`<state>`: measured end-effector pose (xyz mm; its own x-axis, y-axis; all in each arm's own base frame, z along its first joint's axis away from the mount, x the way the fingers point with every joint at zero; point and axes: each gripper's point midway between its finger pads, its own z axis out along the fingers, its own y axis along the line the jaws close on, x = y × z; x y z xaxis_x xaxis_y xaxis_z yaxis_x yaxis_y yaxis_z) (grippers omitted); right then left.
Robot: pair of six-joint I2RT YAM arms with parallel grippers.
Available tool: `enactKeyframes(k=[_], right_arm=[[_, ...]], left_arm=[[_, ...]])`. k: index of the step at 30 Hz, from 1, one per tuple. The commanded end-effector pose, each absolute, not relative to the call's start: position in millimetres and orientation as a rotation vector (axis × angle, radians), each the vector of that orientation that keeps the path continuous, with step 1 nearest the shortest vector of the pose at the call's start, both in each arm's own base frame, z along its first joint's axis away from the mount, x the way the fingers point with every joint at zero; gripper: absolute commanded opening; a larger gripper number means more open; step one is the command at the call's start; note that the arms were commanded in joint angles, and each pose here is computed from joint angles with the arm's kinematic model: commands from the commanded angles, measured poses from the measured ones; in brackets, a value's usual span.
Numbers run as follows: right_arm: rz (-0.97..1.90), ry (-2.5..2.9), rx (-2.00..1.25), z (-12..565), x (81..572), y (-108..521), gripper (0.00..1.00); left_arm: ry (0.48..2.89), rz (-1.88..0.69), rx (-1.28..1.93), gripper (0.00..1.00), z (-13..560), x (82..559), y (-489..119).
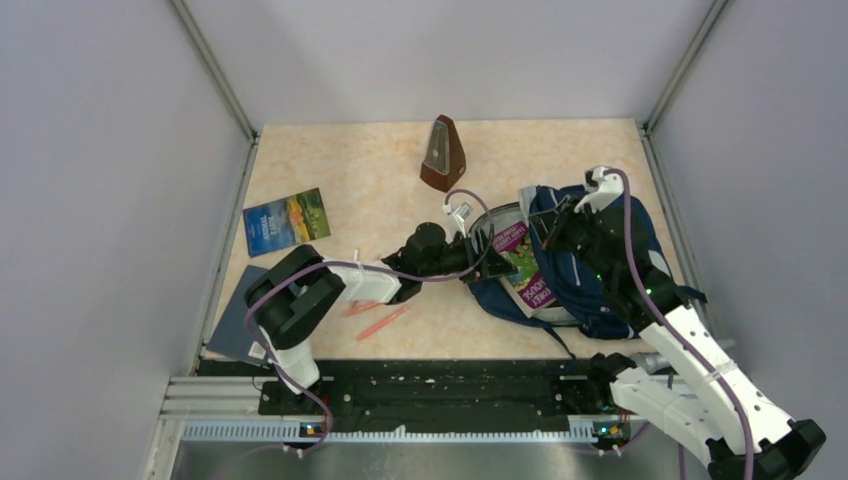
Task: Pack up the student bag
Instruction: Place the book in the student bag.
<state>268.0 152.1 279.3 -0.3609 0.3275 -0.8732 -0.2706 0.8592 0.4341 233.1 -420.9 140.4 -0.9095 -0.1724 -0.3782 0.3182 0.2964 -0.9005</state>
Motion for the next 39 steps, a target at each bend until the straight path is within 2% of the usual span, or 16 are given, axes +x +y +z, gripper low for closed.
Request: enactKeyframes(k=[1,9,16,29,39], right_arm=[[0.708,1.641,0.06,338,266,152,0.0],[0.701,1.632,0.066,339,264,149,0.0],[0.691,1.633,0.065,336,265,148,0.0],[0.681,1.648,0.047,327,266,149,0.0],[0.676,1.665,0.044,322,269,151,0.0]], left_arm=[[2.056,-1.753,0.093,0.76,162,239,-436],[2.168,-1.586,0.073,0.77,136,236,-434],[2.217,-1.545,0.088,0.78,120,242,-444],[2.217,-1.392,0.171,0.78,114,289,-483],[2.157,-1.506,0.23,0.77,113,283,-521]])
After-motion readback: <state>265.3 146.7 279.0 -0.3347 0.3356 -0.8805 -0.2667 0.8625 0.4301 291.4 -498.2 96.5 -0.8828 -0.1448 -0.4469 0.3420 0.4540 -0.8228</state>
